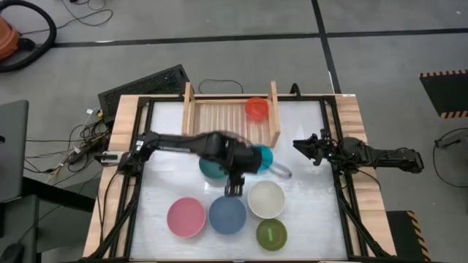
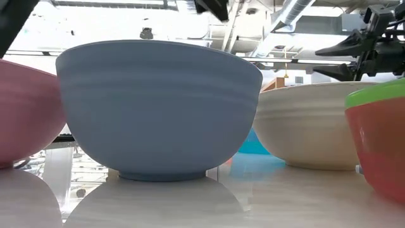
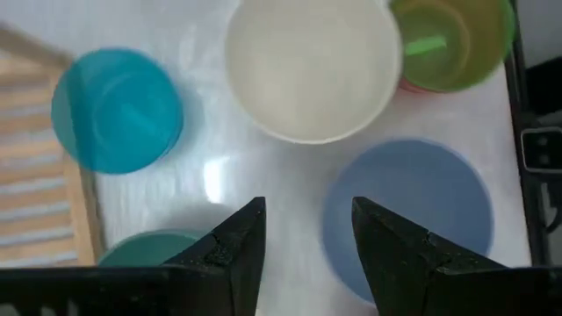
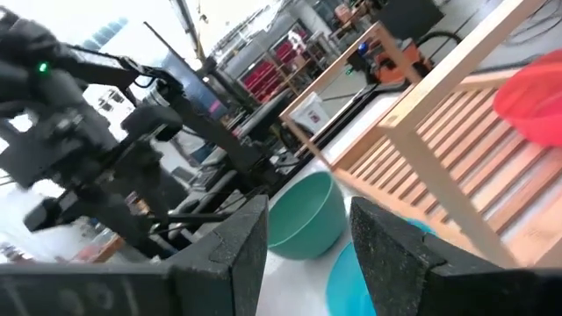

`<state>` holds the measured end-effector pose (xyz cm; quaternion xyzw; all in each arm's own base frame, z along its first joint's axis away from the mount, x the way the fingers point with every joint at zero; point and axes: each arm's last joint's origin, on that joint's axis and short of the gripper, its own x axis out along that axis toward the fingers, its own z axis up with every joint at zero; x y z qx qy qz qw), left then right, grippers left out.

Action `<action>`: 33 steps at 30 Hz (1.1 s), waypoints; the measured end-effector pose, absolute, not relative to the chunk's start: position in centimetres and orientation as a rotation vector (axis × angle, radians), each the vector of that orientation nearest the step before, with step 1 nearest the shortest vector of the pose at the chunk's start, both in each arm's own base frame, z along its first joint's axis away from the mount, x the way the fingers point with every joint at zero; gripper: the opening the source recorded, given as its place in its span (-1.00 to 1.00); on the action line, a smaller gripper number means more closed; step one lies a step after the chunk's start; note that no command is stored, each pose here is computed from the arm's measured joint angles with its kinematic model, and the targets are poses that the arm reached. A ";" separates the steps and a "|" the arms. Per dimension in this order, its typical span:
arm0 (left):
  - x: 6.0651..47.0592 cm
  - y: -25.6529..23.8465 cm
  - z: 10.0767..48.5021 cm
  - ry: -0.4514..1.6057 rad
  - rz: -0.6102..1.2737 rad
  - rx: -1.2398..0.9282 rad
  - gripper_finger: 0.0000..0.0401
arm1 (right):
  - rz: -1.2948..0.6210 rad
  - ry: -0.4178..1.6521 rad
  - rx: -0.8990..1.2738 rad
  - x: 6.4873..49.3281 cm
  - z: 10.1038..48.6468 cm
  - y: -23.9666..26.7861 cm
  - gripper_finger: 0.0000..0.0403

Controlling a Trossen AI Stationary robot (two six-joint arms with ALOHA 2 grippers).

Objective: Place and stack bowls onto a shelf
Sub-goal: Stack the small light green bowl on top of the small orange bowl on the shelf

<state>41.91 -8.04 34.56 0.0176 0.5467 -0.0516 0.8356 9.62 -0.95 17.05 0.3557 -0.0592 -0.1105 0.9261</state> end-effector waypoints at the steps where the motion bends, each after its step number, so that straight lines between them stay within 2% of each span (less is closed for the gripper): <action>1: 41.8 -8.9 34.6 1.151 -0.109 0.068 -0.23 | -0.218 -0.118 0.736 9.6 17.0 -0.9 -0.06; 11: 40.6 -14.5 34.8 1.072 -0.174 0.288 -0.23 | -0.096 -0.070 0.792 9.7 17.0 0.1 -0.06; 18: 42.1 -18.2 35.1 0.802 -0.270 0.490 -0.23 | -0.071 -0.061 0.825 9.7 17.0 0.4 -0.06; 21: 43.6 -20.3 34.4 0.658 -0.339 0.511 -0.23 | -0.071 -0.059 0.845 9.7 17.0 0.4 -0.06; 26: 45.7 -23.0 30.3 0.623 -0.459 0.547 -0.23 | -0.059 -0.036 0.851 9.8 16.9 0.6 -0.06; 33: 48.0 -24.0 25.0 0.673 -0.445 0.493 -0.23 | 0.000 0.026 0.829 9.9 16.6 1.2 -0.06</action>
